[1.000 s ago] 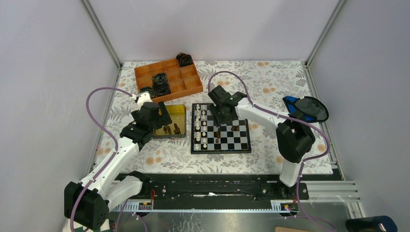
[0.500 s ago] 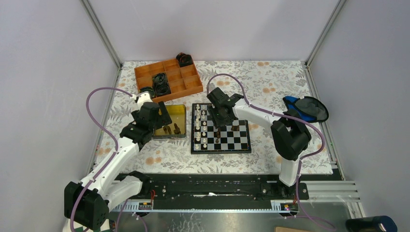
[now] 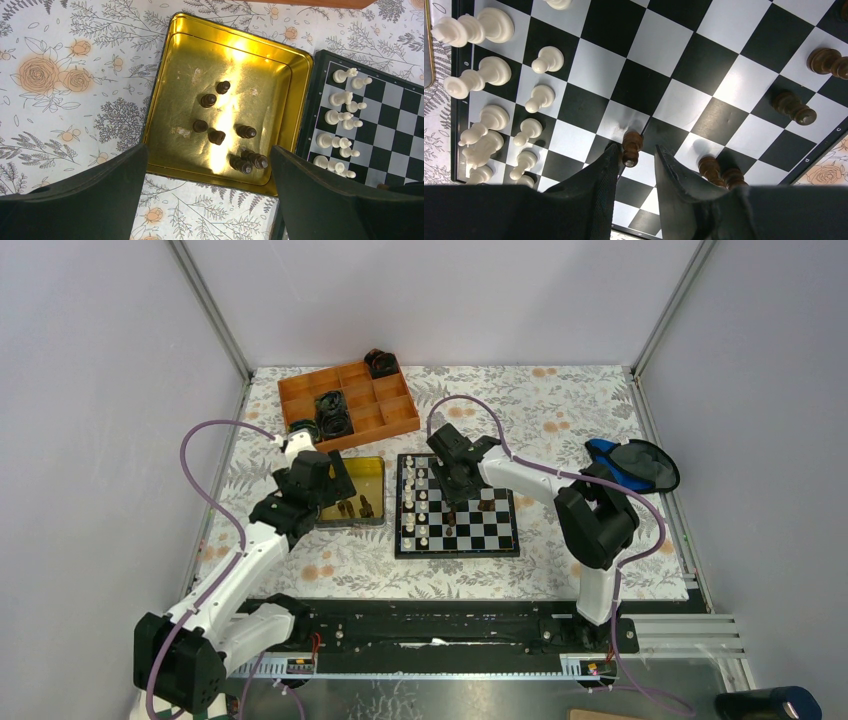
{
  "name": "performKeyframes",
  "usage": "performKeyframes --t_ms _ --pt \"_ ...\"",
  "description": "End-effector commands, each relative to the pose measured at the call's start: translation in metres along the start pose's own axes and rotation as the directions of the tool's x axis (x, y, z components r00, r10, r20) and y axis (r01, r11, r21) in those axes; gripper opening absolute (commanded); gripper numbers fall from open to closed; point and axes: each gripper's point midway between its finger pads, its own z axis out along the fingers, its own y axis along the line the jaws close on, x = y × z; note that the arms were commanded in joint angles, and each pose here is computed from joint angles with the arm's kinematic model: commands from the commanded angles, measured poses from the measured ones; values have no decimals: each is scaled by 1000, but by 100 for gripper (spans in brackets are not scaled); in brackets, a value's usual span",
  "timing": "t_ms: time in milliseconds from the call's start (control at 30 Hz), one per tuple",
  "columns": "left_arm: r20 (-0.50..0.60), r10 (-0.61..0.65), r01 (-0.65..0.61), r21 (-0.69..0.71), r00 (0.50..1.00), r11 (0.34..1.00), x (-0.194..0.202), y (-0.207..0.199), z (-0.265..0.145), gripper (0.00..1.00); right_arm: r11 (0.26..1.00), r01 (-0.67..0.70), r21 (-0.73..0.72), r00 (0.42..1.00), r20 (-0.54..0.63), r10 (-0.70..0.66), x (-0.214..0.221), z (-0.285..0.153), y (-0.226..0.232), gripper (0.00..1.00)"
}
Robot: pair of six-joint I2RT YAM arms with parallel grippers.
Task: Set up the chess pieces on the board
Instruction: Pick up the chess piece from the chessboard.
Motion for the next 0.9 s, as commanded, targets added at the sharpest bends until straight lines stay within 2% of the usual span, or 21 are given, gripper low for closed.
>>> performKeyframes --t_ms 0,400,600,867 --pt "17 -2 2 -3 1000 1000 -3 1 3 99 1000 7 -31 1000 -6 -7 2 4 10 37" --pt "17 -1 1 -5 1000 1000 -3 1 4 99 999 10 -36 1000 -17 -10 4 6 11 27" --pt "18 -1 1 -7 1000 1000 -3 2 3 99 999 10 -34 1000 -10 -10 3 5 11 12" --pt "19 -1 2 -6 1000 1000 -4 1 3 99 1000 13 -19 1000 20 -13 -7 -9 8 9"
